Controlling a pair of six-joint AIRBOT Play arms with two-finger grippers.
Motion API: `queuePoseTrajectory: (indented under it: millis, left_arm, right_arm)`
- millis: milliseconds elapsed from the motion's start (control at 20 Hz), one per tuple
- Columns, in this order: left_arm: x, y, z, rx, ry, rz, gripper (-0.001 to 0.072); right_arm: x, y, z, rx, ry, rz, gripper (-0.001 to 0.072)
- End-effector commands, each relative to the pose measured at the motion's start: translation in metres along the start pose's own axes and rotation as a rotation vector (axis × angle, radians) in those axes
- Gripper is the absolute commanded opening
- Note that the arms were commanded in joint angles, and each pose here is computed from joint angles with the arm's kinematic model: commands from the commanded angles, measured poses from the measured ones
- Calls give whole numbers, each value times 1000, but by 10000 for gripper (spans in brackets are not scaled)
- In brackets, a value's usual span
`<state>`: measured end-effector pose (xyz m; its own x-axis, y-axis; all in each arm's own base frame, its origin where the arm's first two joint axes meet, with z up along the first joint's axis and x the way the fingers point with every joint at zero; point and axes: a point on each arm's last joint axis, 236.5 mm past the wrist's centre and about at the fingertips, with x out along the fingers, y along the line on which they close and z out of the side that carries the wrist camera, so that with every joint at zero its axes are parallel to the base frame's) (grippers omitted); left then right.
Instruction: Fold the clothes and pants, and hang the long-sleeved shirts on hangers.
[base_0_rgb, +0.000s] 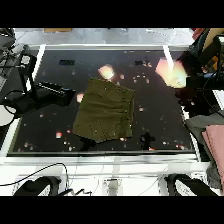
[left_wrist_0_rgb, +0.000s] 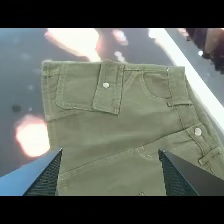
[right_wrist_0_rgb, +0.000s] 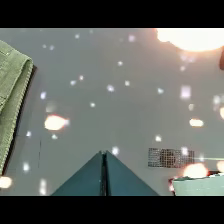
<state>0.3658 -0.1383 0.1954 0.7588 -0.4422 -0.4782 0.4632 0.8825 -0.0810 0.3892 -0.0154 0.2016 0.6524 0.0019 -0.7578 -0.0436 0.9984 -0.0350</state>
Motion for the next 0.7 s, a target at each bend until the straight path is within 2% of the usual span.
queuePoseTrajectory:
  millis: [0, 500, 650]
  left_arm:
    - [0, 0, 0, 0, -1, 1, 694]
    - [0, 0, 0, 0, -1, 1, 694]
    - [0, 0, 1, -5, -5, -2, 694]
  right_arm:
    - [0, 0, 0, -1, 0, 1, 57]
    - [0, 0, 0, 0, -1, 1, 57]
    - [0, 6, 16, 12, -67, 24, 57]
